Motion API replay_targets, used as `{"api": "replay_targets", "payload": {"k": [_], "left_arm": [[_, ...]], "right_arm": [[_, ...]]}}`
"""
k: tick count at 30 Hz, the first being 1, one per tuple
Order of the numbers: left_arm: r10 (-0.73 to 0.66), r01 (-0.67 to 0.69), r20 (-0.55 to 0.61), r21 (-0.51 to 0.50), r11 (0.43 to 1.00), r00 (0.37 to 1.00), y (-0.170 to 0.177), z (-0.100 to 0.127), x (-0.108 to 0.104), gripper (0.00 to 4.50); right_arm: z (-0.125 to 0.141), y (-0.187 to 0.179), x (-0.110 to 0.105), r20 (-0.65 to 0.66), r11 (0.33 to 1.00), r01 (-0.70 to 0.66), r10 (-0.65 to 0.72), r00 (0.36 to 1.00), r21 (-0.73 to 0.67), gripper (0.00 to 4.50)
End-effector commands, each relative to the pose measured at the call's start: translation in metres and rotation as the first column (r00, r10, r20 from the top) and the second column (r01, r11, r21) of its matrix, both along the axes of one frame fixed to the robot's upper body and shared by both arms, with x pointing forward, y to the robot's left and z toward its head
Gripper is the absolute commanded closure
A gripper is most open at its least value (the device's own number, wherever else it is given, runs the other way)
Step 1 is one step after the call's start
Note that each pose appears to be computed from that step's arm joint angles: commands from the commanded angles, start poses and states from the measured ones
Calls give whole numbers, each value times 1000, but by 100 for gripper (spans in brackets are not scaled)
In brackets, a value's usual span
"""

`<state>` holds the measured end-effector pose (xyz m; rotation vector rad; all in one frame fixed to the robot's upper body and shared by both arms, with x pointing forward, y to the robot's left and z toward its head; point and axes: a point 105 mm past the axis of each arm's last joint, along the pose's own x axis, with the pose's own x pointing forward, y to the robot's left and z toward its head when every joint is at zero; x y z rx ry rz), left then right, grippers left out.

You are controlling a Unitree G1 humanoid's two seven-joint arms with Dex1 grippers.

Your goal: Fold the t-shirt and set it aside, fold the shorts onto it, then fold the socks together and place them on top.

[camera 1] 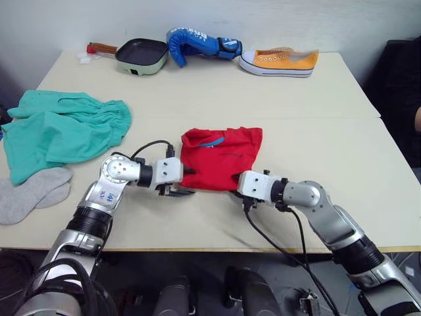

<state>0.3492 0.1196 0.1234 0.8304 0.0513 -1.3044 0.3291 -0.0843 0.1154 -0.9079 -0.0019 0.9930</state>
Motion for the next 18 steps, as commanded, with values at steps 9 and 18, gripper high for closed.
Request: {"api": "replay_targets", "payload": {"k": [9,18], "left_arm": [[-199,182,-281,-85,980,939,11,12,-67,447],[-85,66,-292,-74,995,953,7,-24,-88,447]], "right_arm": [[22,-8,-54,55,983,-184,184,981,0,450],[3,-24,-90,-26,992,-120,121,992,27,450]]}}
